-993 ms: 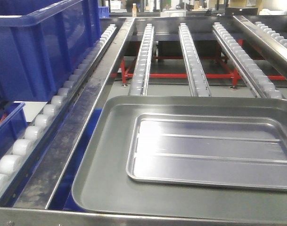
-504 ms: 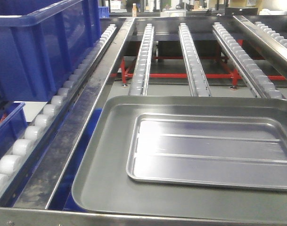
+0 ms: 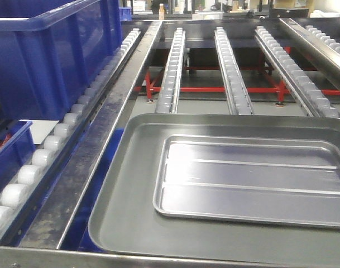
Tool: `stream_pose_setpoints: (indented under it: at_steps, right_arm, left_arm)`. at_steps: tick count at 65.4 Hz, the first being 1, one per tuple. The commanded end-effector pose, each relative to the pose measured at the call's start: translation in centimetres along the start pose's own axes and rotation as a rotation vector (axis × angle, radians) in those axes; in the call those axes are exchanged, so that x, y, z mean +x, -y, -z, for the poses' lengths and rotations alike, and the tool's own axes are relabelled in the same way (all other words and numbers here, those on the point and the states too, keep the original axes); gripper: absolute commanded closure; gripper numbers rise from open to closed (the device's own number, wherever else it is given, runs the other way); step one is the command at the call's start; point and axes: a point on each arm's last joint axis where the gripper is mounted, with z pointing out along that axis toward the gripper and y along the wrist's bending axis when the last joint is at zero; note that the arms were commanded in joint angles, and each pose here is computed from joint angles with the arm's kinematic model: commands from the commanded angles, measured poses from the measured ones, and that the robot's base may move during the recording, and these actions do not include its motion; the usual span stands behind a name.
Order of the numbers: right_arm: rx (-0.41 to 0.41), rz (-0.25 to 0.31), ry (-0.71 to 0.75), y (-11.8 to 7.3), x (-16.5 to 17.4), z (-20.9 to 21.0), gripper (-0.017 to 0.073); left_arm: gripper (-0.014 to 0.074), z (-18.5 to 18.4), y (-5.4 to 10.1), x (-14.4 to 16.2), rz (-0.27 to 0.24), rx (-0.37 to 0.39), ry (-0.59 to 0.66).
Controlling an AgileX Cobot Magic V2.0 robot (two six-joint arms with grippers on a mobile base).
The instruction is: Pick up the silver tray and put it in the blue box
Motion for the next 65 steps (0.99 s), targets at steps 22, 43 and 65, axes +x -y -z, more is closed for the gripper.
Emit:
stream_pose_setpoints:
  at_steps: [22, 43, 65]
  right_arm:
    - [0.004, -0.009, -0.144, -0.6, -5.5, -3.0, 0.0428]
    - [-0.031, -0.01, -0.405, -0.9, -3.9, -4.9, 0.007]
    - [-0.151, -0.044, -0.787, -3.1, -3.0, -9.8, 0.007]
  left_arm:
    - [0.0414, -10.9, 6.9, -5.1, -0.044, 0.481, -0.321]
    - [0.0341, -15.2, 18.5, -2.8, 0.029, 0.8, -0.439]
    - [0.0341, -17.1, 21.4, -0.3, 0.116, 0.83, -0.693]
